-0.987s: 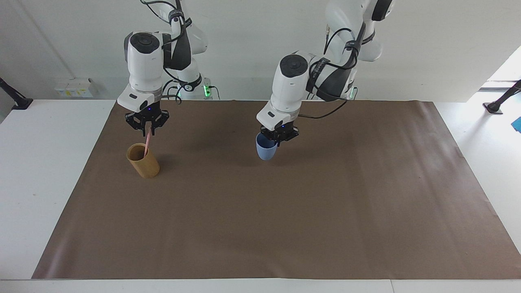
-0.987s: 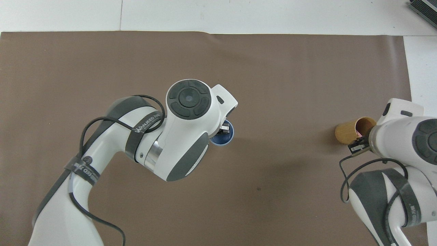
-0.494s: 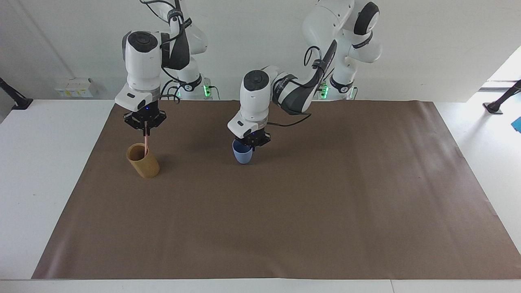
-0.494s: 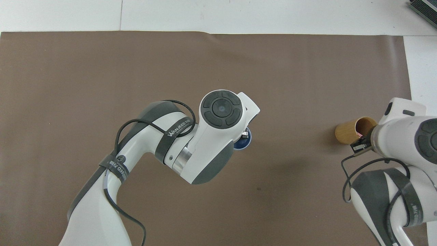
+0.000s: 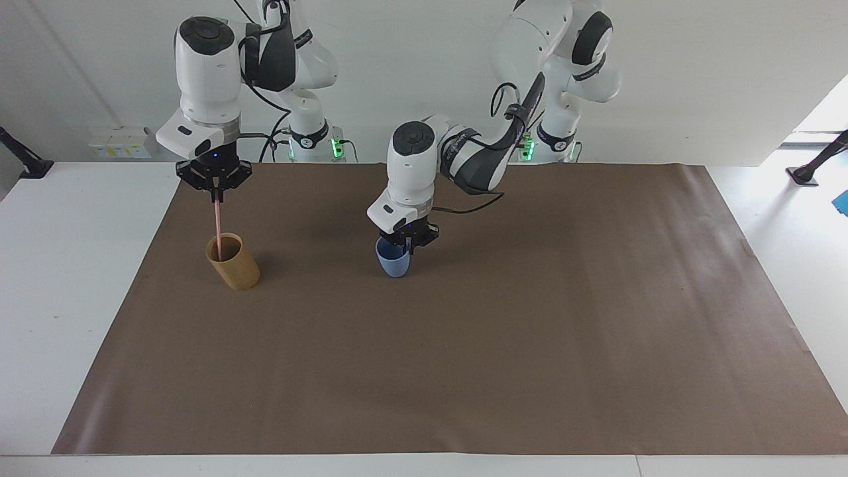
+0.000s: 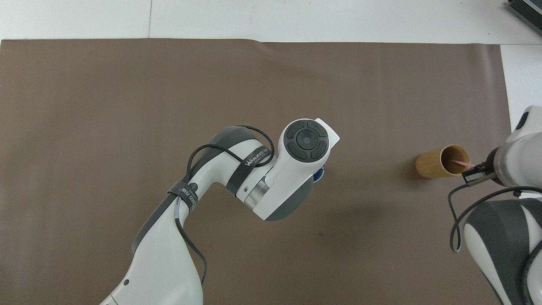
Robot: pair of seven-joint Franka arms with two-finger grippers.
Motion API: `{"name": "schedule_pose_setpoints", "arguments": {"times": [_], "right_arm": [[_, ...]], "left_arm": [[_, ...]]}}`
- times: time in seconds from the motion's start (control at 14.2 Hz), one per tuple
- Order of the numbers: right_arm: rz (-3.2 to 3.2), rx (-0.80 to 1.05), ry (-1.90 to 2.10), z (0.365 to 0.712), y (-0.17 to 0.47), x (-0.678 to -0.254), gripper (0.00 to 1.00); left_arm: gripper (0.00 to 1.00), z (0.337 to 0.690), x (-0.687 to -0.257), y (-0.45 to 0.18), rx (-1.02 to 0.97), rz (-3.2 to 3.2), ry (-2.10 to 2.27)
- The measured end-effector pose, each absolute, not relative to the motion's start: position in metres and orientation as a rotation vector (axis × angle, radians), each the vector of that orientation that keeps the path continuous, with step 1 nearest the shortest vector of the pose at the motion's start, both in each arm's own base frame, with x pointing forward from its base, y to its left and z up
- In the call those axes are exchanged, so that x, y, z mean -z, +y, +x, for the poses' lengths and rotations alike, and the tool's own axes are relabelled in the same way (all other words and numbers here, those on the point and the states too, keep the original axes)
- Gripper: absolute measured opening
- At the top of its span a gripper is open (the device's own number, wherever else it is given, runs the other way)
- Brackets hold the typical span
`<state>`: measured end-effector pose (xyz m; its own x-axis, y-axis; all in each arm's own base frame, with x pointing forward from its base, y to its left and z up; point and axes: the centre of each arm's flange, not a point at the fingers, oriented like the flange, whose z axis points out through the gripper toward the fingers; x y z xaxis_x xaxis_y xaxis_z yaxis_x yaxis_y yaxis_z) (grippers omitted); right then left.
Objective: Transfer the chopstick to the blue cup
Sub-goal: 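Lift the pink stick from the tan cup while the left gripper withdraws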
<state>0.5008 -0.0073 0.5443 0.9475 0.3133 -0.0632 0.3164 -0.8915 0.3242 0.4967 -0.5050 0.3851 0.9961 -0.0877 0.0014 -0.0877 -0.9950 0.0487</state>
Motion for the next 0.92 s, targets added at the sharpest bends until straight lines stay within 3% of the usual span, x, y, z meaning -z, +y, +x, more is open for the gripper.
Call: {"name": "schedule_pose_setpoints", "arguments": {"times": [0.21, 0.42, 0.49, 0.92], "right_arm": [[2.764, 0.081, 0.433, 0.497, -0.005, -0.568, 0.09], [2.75, 0.062, 0.428, 0.505, 0.0, -0.59, 0.09], [2.749, 0.061, 0.43, 0.509, 0.004, -0.596, 0.09], [2.849, -0.002, 0.289, 0.507, 0.09, -0.61, 0.09]], "left_arm": [[0.59, 0.519, -0.409, -0.48, -0.057, 3.092, -0.067], [0.93, 0.558, -0.464, -0.41, -0.116, 3.079, 0.047], [1.0, 0.567, -0.481, -0.384, -0.126, 3.08, 0.066], [1.0, 0.579, -0.563, -0.262, -0.113, 3.118, 0.043]]}}
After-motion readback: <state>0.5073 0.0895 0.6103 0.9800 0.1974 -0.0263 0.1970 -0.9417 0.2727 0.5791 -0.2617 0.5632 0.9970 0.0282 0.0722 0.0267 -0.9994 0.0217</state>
